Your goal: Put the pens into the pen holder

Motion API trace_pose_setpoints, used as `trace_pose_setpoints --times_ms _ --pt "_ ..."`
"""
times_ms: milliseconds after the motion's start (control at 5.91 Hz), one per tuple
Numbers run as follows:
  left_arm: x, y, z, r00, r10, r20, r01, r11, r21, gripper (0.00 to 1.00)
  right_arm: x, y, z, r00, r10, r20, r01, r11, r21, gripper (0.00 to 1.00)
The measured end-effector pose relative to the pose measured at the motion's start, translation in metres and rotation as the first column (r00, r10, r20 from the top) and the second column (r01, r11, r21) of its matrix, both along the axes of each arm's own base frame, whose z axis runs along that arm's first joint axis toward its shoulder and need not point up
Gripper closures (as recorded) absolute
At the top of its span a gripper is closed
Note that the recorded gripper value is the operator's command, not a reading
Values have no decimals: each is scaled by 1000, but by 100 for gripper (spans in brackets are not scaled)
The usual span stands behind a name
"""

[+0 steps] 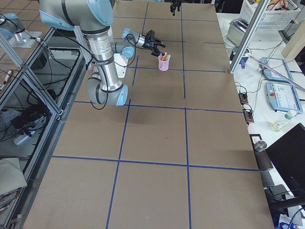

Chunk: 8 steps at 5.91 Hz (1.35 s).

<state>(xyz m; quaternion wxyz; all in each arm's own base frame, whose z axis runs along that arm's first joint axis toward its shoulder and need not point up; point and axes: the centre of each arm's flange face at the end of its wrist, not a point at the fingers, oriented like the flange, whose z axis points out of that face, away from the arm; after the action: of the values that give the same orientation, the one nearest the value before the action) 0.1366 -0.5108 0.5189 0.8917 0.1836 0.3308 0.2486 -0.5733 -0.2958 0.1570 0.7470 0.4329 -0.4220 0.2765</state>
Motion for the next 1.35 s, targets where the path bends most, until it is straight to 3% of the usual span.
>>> trace_pose_setpoints --times_ms 169,339,508,677,847,1016,1354 --pt "0 0 0 1000 -1 0 1 1000 0 14 17 -16 -11 997 -79 26 79 997 -23 1" --pt "-1 1 1 1000 -2 1 2 1000 0 14 45 -37 -13 979 -198 42 200 978 -50 1" --pt "-2 2 2 1000 -2 2 2 1000 -3 7 75 -55 -1 955 -293 46 296 952 -83 1" --pt "-3 2 7 1000 -4 7 4 1000 -11 7 107 -76 23 920 -389 41 390 910 -137 1" --pt "-5 3 15 1000 -6 14 6 1000 -26 0 138 -97 57 882 -471 26 465 861 -204 1" --pt "-7 7 26 1000 -7 22 8 999 -46 0 176 -120 103 830 -557 -7 534 799 -277 1" --pt "-29 12 43 998 -40 37 44 994 -100 0 273 -156 206 694 -716 -81 639 664 -389 1"
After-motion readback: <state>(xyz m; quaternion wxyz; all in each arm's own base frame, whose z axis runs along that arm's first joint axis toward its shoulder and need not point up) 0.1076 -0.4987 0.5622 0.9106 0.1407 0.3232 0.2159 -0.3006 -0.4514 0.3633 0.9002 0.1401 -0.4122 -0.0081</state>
